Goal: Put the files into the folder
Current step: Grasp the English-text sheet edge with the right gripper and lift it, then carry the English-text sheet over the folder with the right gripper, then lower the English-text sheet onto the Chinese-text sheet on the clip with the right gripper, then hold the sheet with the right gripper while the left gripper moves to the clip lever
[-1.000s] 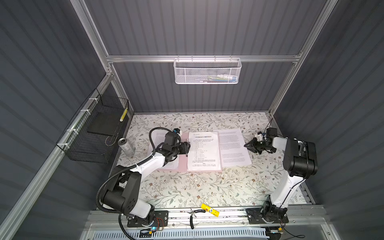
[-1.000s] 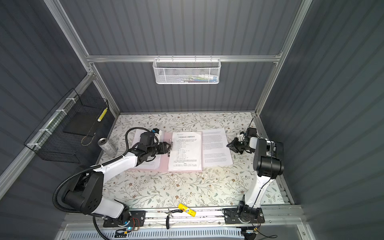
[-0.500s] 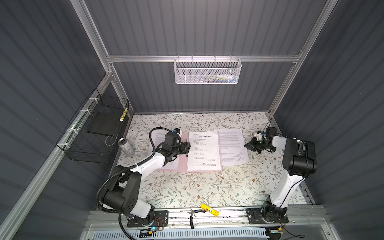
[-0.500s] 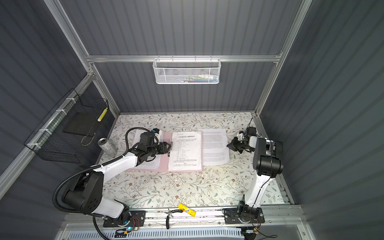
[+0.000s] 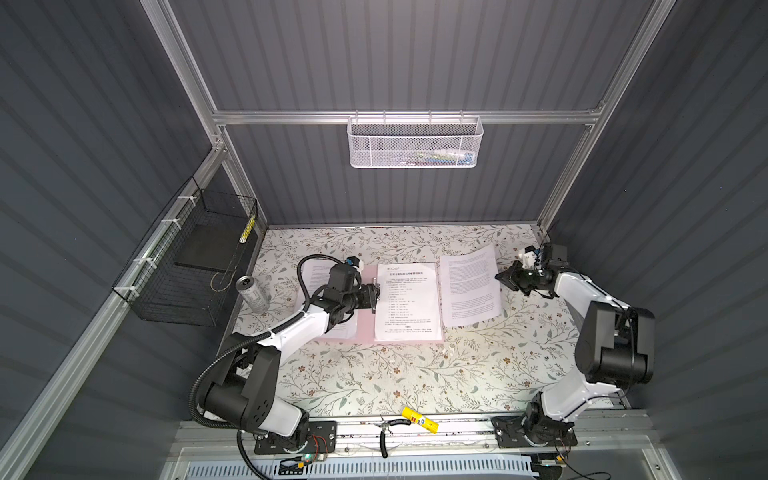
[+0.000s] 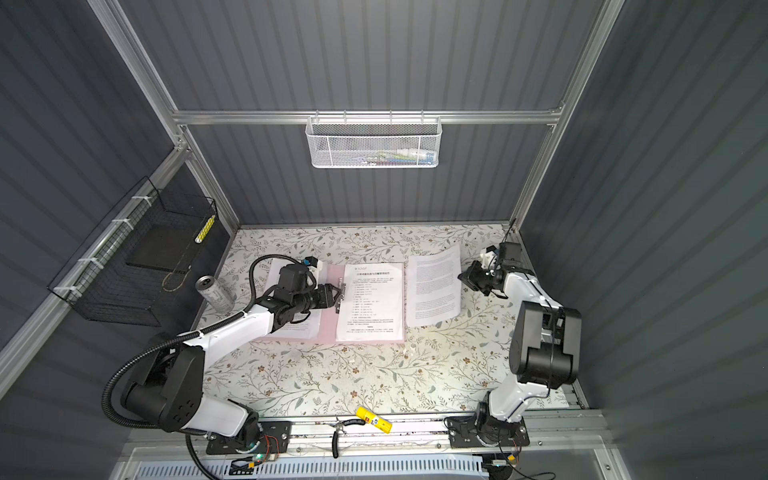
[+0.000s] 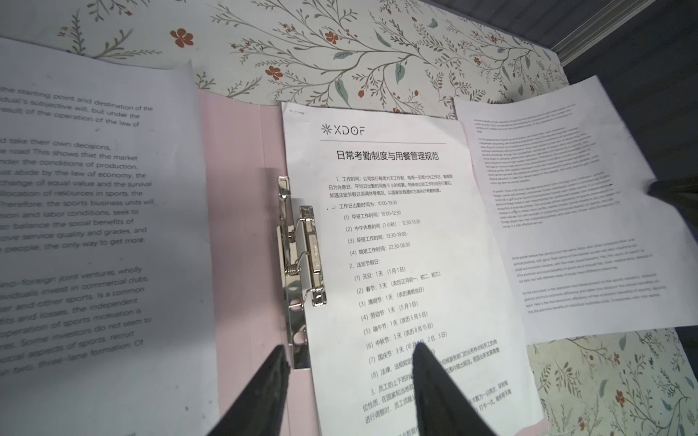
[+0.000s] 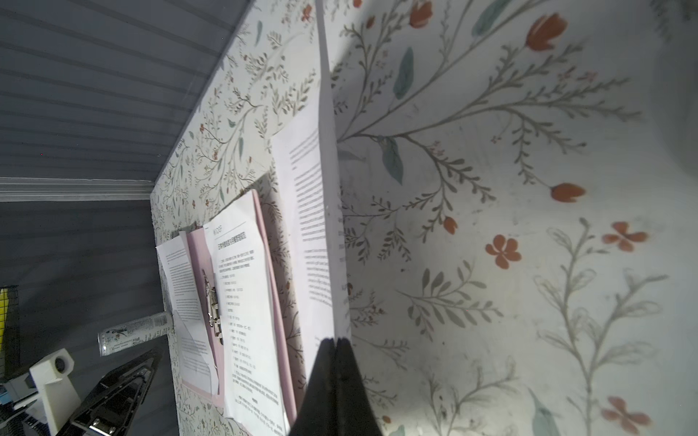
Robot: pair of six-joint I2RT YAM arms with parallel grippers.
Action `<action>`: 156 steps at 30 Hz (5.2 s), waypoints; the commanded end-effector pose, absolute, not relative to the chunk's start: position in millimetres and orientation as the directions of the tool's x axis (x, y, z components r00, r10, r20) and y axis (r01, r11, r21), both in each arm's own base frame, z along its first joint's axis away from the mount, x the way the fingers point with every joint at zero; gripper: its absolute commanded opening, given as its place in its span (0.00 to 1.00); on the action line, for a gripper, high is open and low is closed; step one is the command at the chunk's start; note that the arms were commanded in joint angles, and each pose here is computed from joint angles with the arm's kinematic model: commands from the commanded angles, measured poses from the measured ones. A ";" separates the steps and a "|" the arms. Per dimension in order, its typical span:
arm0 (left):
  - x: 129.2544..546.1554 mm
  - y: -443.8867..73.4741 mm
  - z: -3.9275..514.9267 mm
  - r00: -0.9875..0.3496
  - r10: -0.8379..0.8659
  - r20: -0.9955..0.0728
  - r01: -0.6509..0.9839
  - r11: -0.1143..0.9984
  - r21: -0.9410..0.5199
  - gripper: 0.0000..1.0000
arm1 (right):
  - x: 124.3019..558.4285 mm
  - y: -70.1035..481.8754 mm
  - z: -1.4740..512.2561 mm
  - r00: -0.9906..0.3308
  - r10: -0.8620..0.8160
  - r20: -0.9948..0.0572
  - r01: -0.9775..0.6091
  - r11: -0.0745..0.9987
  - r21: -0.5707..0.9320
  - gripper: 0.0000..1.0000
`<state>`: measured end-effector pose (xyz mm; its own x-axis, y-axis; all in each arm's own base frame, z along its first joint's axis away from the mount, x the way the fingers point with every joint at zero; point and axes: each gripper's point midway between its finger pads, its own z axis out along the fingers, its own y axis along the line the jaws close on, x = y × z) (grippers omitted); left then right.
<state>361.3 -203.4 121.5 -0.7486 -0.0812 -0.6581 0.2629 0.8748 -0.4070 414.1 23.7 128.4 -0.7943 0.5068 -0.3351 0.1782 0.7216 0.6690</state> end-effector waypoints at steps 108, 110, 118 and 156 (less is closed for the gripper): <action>347.8 -167.3 136.3 -0.714 -0.087 -0.695 0.189 0.931 -0.311 0.54 | 377.7 231.9 69.2 -0.861 0.477 -0.178 0.183 0.617 0.765 0.32; 348.2 -167.8 136.2 -0.714 -0.087 -0.694 0.191 0.931 -0.312 0.54 | 377.5 227.7 71.0 -0.857 0.477 -0.196 0.184 0.638 0.748 0.38; 350.2 -167.1 139.4 -0.706 -0.092 -0.702 0.187 0.932 -0.310 0.55 | 375.6 201.2 87.9 -0.831 0.457 -0.316 0.161 0.741 0.652 0.43; 378.6 -196.7 121.8 -0.719 -0.050 -0.693 0.264 0.903 -0.340 0.52 | 375.7 279.9 111.9 -0.946 0.165 -0.277 -0.115 0.630 0.768 0.19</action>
